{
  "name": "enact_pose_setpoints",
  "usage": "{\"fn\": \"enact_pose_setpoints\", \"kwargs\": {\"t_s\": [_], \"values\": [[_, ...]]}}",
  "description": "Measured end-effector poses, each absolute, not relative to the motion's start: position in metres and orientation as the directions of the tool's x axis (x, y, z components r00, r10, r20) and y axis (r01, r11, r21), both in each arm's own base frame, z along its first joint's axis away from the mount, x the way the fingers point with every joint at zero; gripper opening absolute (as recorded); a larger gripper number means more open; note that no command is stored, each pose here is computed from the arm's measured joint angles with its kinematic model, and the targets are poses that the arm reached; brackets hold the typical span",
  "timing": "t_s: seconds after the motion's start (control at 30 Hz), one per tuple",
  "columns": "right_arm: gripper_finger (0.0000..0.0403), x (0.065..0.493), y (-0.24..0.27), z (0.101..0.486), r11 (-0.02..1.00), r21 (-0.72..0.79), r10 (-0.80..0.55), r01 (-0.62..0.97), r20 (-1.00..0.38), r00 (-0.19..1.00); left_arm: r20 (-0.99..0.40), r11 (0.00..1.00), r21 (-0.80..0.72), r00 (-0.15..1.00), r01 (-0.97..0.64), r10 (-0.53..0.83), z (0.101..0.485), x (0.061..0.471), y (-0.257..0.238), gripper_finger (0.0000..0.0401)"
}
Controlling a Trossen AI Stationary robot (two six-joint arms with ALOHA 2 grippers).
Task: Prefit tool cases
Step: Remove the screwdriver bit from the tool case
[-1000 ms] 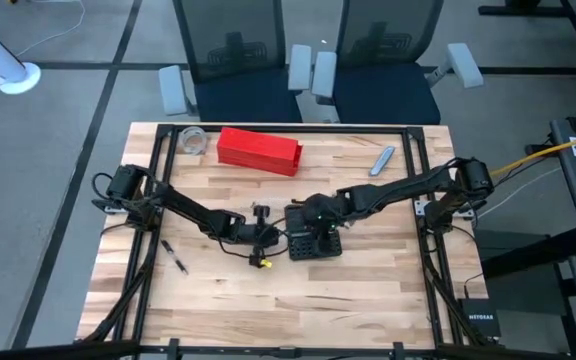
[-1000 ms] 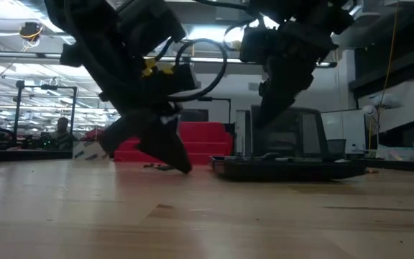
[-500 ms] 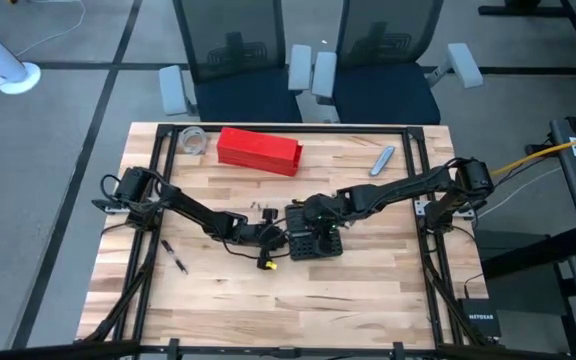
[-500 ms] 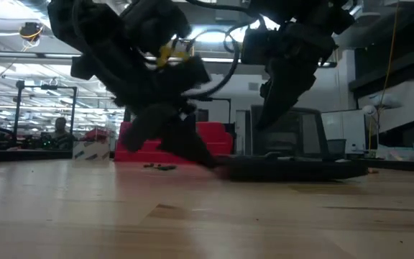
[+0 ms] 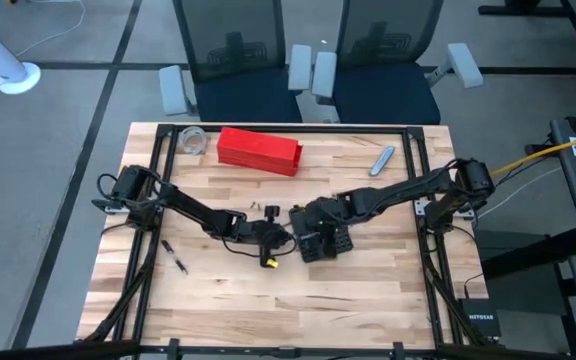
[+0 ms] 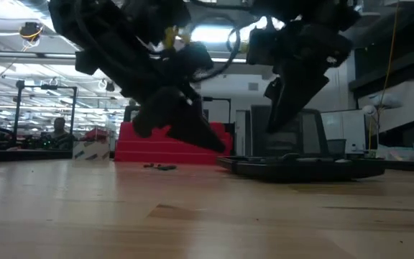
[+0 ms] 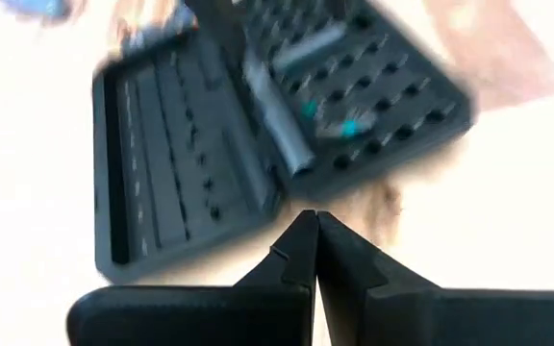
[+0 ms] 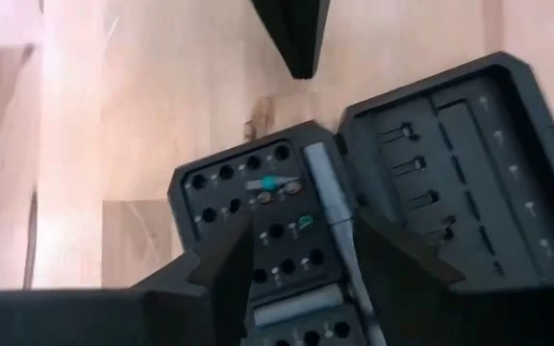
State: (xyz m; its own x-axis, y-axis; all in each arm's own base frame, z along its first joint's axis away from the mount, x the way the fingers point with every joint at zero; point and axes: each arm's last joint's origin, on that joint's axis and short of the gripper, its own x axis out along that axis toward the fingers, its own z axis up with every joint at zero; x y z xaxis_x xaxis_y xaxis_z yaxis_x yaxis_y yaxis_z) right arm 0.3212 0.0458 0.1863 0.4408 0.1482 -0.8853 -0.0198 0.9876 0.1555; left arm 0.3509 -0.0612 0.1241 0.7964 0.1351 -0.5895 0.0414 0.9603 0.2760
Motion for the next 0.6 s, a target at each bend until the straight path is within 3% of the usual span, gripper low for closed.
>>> {"fn": "enact_pose_setpoints", "kwargs": {"t_s": [0.23,0.4,0.6], "values": [[0.0177,0.320,0.065,0.180,1.000,0.029,0.021,0.011,-0.897,0.441,-0.554,0.945,0.319,0.823,0.068,0.128,0.128,0.353,-0.063,0.0000],[0.0174,0.323,0.066,0.173,0.994,0.028,-0.023,0.108,-0.899,0.438,-0.523,0.946,0.323,0.841,0.042,0.141,0.129,0.357,-0.054,0.0000],[0.0131,0.325,0.066,0.166,0.991,0.033,-0.025,0.130,-0.908,0.418,-0.502,0.953,0.300,0.855,0.033,0.129,0.135,0.366,-0.044,0.0000]]}}
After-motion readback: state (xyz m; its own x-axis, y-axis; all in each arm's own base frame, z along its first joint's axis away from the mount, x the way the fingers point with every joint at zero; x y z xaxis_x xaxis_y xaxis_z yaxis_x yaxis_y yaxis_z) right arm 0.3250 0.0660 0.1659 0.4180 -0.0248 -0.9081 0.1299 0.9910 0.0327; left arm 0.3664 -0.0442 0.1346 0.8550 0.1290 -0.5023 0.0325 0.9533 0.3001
